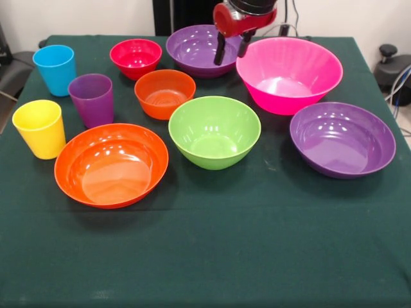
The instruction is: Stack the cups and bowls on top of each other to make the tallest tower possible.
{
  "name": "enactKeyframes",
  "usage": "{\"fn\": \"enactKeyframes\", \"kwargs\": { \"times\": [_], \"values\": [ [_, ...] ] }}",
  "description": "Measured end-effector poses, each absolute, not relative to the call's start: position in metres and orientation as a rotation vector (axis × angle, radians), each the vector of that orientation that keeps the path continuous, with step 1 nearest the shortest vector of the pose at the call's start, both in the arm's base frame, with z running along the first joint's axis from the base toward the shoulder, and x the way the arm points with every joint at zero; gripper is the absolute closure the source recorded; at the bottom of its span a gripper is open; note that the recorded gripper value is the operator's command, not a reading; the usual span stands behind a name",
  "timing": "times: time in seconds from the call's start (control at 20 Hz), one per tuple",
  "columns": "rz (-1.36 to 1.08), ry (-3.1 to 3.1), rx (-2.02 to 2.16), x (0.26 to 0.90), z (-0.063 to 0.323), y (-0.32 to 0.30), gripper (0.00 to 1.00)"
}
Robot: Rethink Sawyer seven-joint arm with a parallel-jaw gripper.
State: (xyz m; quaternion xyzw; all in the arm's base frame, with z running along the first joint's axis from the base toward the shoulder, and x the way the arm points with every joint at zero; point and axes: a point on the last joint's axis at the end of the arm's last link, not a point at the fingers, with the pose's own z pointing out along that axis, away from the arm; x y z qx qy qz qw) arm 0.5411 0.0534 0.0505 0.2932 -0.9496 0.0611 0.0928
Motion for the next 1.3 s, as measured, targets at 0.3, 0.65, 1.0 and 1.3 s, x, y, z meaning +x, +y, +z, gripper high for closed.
{"fn": "enactKeyframes", "kwargs": {
  "times": [0.3, 0.65, 1.0, 1.3],
  "values": [
    [0.196, -2.844, 0.841, 0.560, 0.056, 0.043, 0.00],
    [0.217, -2.890, 0.809, 0.583, 0.059, 0.029, 0.00],
    [0.202, -2.895, 0.783, 0.593, 0.042, 0.022, 0.00],
    [0.169, -2.878, 0.755, 0.589, 0.020, 0.011, 0.00]
  ]
}}
